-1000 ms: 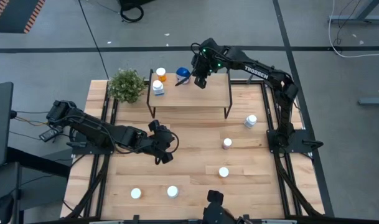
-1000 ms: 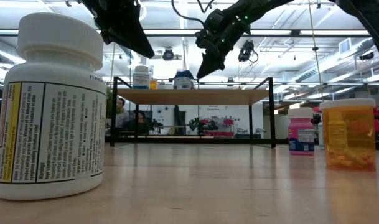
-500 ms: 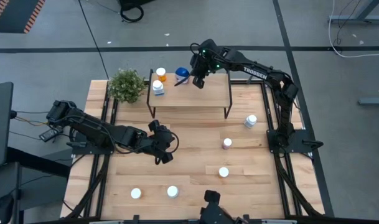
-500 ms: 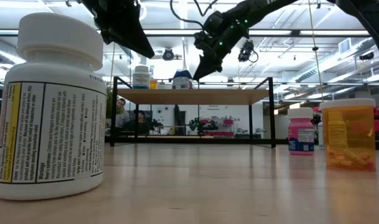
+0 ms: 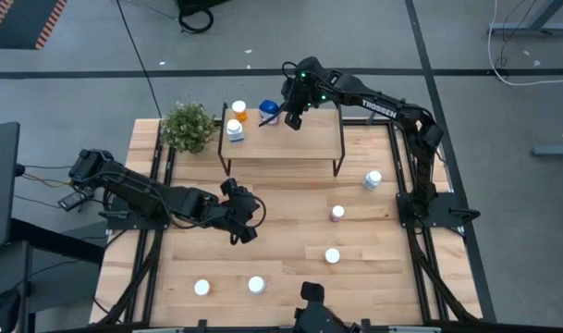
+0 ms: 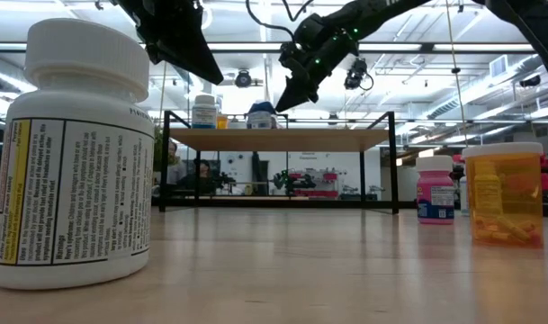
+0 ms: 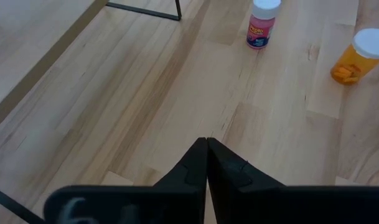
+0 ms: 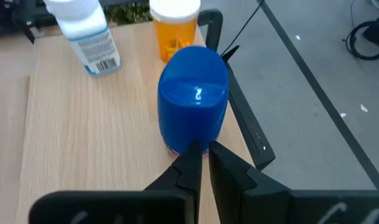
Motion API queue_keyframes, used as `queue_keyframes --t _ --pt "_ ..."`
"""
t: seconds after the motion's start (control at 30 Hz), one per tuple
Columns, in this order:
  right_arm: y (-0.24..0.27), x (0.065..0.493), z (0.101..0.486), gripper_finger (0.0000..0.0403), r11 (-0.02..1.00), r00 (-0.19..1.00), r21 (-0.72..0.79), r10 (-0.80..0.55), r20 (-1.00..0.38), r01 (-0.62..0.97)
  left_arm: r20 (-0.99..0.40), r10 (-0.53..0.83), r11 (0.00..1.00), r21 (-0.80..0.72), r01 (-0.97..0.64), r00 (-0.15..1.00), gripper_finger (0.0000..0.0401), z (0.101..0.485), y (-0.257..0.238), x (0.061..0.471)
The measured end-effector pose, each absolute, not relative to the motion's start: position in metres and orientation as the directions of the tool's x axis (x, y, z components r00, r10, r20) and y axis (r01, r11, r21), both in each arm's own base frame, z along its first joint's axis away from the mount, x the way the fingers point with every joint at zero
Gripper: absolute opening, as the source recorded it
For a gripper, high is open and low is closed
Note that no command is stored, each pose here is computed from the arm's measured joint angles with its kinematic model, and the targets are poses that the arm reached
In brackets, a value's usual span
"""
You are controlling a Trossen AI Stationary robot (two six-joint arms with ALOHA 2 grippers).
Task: Pick and place medicine bottles onto shelf by color
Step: Put the blue pill bottle on the shelf
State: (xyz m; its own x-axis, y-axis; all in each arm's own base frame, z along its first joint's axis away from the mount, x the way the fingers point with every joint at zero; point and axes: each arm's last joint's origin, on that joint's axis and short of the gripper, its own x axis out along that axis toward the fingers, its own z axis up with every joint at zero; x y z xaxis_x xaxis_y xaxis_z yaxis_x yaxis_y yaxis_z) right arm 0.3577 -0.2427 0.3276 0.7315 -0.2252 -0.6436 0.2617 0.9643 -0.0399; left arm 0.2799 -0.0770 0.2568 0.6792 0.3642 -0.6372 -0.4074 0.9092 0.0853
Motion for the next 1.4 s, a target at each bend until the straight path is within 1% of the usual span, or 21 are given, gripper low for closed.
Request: queue_keyframes --t 0.2,0.47,0.53,0.7,0.83,0.97,1.1,1.23,1.3,1.4 --pt "-0.243 0.359 0.329 0.0036 0.966 0.745 -0.032 -0.220 -0.630 0.258 -0.637 0.364 0.909 0.085 -0.407 0.679 0.0022 0.257 -0.077 0.280" --pt "-0.244 0.366 0.319 0.0036 0.968 0.744 -0.011 -0.199 -0.638 0.249 -0.637 0.365 0.909 0.085 -0.408 0.679 0.0012 0.257 -0.077 0.280" --pt "-0.244 0.366 0.318 0.0036 0.966 0.736 -0.026 -0.214 -0.643 0.258 -0.637 0.365 0.909 0.085 -0.408 0.679 0.0010 0.257 -0.077 0.280" --pt "-0.244 0.363 0.322 0.0036 0.962 0.731 -0.023 -0.221 -0.645 0.271 -0.638 0.365 0.909 0.087 -0.407 0.678 0.0016 0.257 -0.077 0.280" --pt "-0.241 0.358 0.322 0.0036 0.963 0.696 -0.001 -0.196 -0.691 0.270 -0.638 0.365 0.911 0.094 -0.402 0.678 0.0022 0.257 -0.077 0.280" --pt "-0.230 0.355 0.314 0.0036 0.966 0.622 0.042 -0.132 -0.772 0.256 -0.638 0.365 0.913 0.102 -0.396 0.678 0.0017 0.257 -0.077 0.280" --pt "-0.211 0.355 0.308 0.0036 0.975 0.544 0.072 -0.055 -0.837 0.209 -0.638 0.365 0.914 0.106 -0.393 0.678 0.0009 0.257 -0.077 0.280" --pt "-0.193 0.368 0.310 0.0036 0.991 0.576 0.058 -0.022 -0.817 0.120 -0.637 0.365 0.914 0.105 -0.393 0.679 0.0011 0.257 -0.077 0.280" --pt "-0.188 0.377 0.313 0.0036 0.995 0.620 0.011 -0.052 -0.783 0.098 -0.636 0.365 0.914 0.104 -0.393 0.680 0.0016 0.257 -0.077 0.280" --pt "-0.189 0.385 0.318 0.0036 0.993 0.682 -0.035 -0.101 -0.724 0.110 -0.631 0.363 0.914 0.097 -0.394 0.686 0.0019 0.257 -0.077 0.281"
